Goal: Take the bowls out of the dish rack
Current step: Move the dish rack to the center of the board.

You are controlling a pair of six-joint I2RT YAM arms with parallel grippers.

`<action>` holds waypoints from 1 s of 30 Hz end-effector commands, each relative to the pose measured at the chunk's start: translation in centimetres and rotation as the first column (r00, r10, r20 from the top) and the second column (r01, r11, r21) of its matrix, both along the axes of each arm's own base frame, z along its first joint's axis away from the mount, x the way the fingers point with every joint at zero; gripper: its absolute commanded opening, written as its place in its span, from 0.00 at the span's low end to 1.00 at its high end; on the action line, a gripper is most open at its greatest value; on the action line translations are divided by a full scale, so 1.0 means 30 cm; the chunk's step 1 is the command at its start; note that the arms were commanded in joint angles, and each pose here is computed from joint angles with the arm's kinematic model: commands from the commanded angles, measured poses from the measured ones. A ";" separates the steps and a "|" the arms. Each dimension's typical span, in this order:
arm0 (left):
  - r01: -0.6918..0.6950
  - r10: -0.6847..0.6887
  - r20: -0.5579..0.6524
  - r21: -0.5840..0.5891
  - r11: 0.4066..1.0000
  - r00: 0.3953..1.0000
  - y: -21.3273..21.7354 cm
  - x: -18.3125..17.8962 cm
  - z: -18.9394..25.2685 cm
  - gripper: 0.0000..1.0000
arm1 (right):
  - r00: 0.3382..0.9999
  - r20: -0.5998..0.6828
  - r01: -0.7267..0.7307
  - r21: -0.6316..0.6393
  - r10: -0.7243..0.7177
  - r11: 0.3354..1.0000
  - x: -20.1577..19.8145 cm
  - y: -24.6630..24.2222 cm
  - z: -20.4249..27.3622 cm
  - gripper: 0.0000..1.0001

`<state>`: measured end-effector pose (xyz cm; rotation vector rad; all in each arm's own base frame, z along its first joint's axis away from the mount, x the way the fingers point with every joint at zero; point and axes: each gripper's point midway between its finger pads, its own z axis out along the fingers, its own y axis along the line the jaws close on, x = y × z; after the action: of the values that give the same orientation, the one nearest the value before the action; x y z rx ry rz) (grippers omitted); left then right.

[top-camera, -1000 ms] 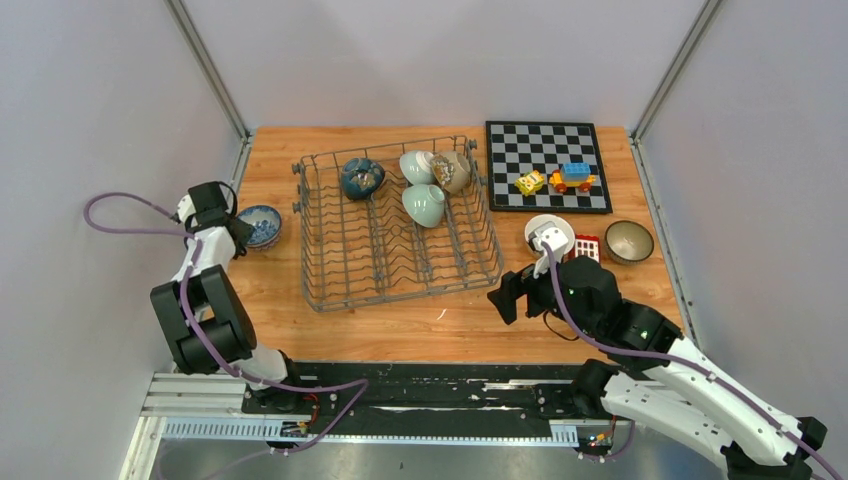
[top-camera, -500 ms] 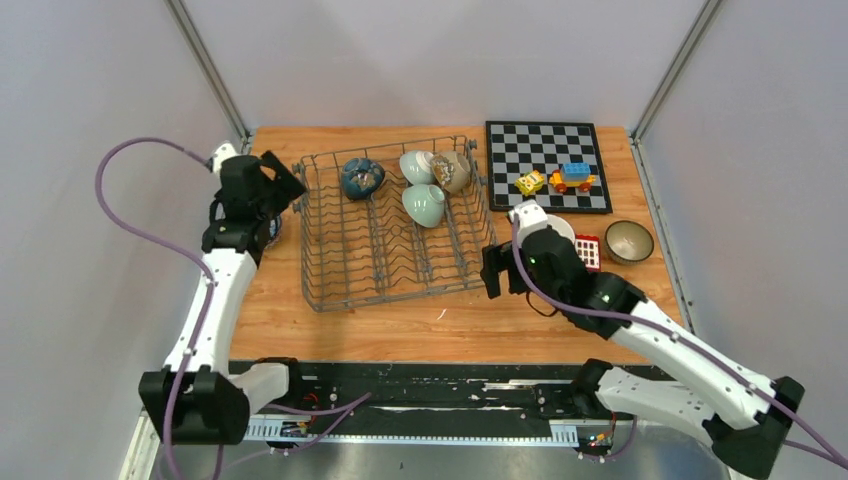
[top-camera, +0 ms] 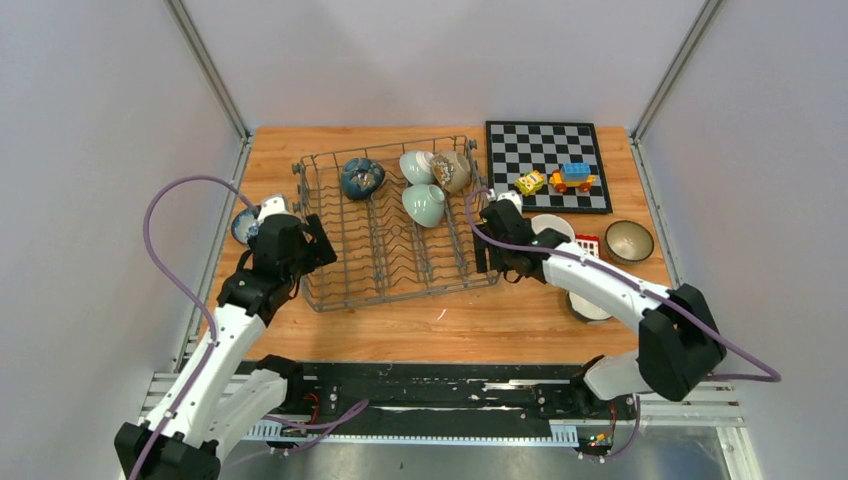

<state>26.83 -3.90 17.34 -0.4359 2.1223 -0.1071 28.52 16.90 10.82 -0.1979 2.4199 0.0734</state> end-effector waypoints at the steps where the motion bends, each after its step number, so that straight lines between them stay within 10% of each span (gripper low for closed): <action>1: -0.033 0.038 -0.047 0.090 0.995 0.998 0.061 -0.059 -0.045 1.00 | 0.999 -0.002 0.041 0.010 -0.041 0.999 0.067 0.018 -0.016 0.76; 16: -0.134 0.158 -0.224 0.117 0.984 0.962 0.087 -0.085 -0.239 0.81 | 0.996 -0.086 0.021 -0.002 -0.021 1.000 -0.006 -0.012 -0.122 0.31; 30: -0.130 0.136 -0.263 0.038 0.991 0.955 0.031 -0.095 -0.318 0.23 | 0.987 -0.139 -0.078 0.055 0.085 0.995 -0.096 0.003 -0.118 0.00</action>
<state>23.34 -1.70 6.84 -0.5916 2.4056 0.1525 28.45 17.17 7.52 -0.1764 2.4734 0.1199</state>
